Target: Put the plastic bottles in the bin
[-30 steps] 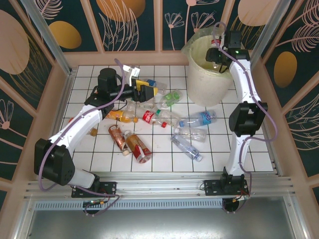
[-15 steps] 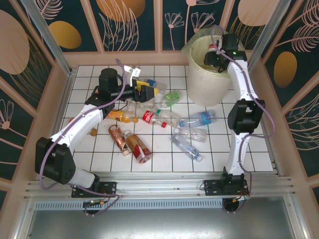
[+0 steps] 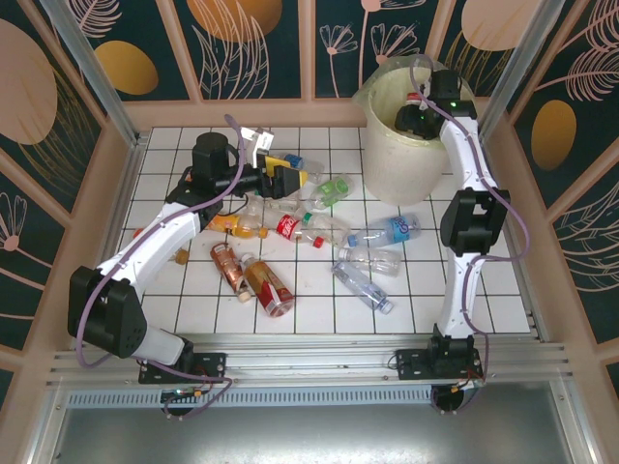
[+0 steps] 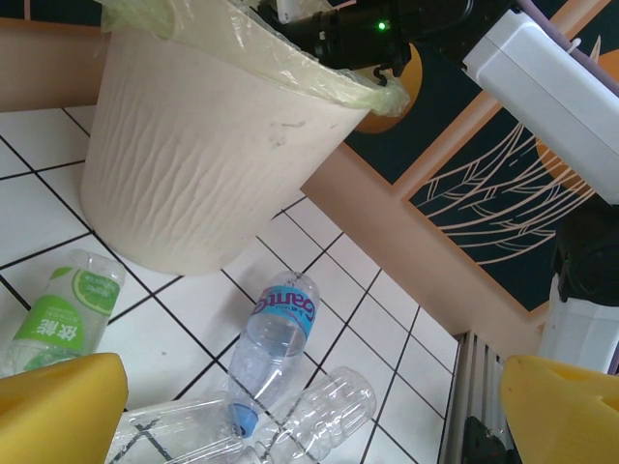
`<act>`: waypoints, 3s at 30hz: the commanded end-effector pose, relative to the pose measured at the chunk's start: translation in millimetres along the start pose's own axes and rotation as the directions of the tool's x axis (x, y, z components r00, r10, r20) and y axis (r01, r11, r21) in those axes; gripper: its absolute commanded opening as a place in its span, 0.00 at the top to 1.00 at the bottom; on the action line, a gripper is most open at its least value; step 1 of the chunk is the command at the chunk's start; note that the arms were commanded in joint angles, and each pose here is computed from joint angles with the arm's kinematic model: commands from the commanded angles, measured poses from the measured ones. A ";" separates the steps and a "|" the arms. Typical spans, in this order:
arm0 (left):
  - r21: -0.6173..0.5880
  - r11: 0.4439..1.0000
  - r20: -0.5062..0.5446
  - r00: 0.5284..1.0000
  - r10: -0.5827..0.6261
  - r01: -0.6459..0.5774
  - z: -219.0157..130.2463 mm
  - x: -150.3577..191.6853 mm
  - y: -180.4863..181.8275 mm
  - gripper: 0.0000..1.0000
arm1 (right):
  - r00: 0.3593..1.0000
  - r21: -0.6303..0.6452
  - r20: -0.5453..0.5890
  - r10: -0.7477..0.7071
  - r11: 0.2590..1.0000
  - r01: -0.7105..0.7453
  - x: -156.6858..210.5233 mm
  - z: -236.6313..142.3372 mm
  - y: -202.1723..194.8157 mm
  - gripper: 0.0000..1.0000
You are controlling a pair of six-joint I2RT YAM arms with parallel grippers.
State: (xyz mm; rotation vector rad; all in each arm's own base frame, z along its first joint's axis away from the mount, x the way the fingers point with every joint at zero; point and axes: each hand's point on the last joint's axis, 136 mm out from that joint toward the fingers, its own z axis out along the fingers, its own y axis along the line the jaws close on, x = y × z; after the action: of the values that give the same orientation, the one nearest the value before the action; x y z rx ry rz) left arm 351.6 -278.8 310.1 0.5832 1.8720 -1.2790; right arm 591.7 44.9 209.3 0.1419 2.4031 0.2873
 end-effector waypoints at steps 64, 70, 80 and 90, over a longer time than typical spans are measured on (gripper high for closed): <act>0.027 0.999 -0.016 0.999 0.038 -0.038 6.3 1.8 -14.0 0.01 | 0.993 0.065 -0.109 0.035 0.997 -0.028 49.5 -75.6 -12.8 0.22; 0.029 0.999 -0.013 0.999 0.042 -0.042 5.8 1.0 -16.3 0.01 | 0.994 0.064 -0.103 0.041 0.997 -0.034 60.8 -93.3 -11.7 0.22; 0.028 0.999 -0.018 0.999 0.046 -0.045 7.6 3.3 -18.5 0.01 | 0.996 0.060 0.058 0.060 0.996 -0.064 20.6 -110.6 -12.1 0.22; 0.010 0.998 -0.028 0.998 0.058 -0.058 9.0 5.9 -17.8 0.01 | 0.976 -0.002 0.213 0.053 0.999 -0.054 -22.2 -148.3 8.6 0.23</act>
State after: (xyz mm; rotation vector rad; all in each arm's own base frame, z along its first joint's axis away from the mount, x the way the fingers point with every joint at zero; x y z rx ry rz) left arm 341.7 -293.8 299.2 0.6266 1.9016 -1.2717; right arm 513.8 24.7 296.9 0.2260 2.2825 0.2644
